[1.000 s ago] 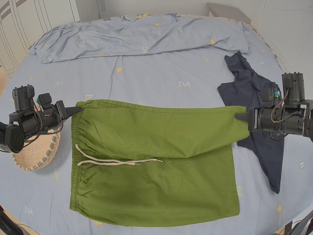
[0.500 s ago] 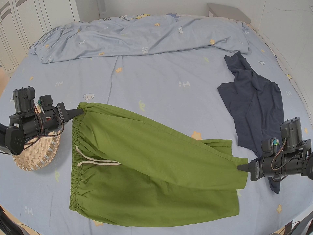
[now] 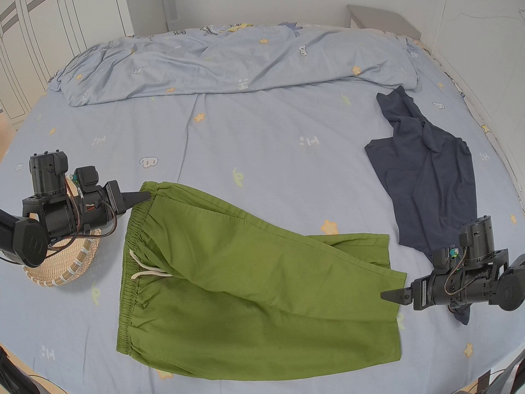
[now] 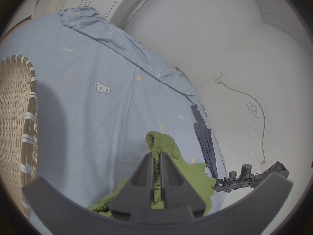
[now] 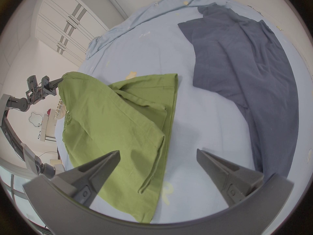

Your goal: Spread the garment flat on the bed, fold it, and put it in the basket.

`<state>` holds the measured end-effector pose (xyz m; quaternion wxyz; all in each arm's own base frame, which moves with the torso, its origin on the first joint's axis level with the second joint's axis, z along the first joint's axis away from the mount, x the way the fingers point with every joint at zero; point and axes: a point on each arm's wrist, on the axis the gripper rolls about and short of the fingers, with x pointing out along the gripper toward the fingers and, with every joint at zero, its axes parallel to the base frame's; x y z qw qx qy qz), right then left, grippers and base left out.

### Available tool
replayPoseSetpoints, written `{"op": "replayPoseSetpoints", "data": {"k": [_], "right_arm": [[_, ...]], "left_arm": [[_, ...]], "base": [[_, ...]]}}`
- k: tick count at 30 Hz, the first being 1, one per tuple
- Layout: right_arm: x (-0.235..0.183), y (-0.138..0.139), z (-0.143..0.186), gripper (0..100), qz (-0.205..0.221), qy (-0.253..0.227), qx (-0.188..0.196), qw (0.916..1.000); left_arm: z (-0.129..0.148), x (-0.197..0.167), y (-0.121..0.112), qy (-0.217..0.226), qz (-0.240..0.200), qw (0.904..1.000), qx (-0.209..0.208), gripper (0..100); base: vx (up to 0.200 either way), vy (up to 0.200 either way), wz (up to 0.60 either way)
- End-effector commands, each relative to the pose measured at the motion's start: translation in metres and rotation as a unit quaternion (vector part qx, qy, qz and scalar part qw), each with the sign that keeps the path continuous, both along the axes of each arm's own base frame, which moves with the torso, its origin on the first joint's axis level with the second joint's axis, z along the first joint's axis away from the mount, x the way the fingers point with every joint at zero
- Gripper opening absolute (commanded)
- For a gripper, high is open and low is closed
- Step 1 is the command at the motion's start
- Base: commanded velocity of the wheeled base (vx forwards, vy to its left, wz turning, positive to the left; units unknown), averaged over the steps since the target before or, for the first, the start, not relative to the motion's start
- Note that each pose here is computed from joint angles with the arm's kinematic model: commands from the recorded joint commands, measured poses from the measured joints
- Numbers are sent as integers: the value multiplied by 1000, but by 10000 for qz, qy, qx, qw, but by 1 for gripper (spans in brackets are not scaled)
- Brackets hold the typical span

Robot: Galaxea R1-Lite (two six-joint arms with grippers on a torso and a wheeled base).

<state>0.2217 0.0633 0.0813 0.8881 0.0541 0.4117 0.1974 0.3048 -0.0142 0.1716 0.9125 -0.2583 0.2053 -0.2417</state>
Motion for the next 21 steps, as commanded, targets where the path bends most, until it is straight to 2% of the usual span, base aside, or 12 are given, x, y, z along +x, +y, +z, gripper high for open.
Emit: {"op": "replayPoseSetpoints", "data": {"k": [1, 3, 9, 19, 20, 21], "right_arm": [[1, 0, -6, 100, -11, 122, -28, 9999], [2, 0, -5, 100, -23, 59, 10, 10000], [11, 5, 5, 100, -150, -425, 472, 9979], [10, 5, 4, 100, -139, -443, 484, 9978], [10, 5, 4, 0, -134, -439, 477, 9978], [10, 5, 4, 0, -134, -439, 477, 9978]], "left_arm": [[-2, 0, -3, 33, -48, 10000, -1, 0], [-2, 0, -2, 33, -40, 10000, -1, 0], [-1, 0, -2, 18, -33, 10000, -2, 0], [-1, 0, -2, 18, -33, 10000, -2, 0], [-1, 0, -2, 18, -33, 10000, -2, 0], [-1, 0, -1, 18, -25, 10000, -2, 0]], "base": [[0, 0, 0], [0, 0, 0], [0, 0, 0], [0, 0, 0], [0, 0, 0], [0, 0, 0]]}}
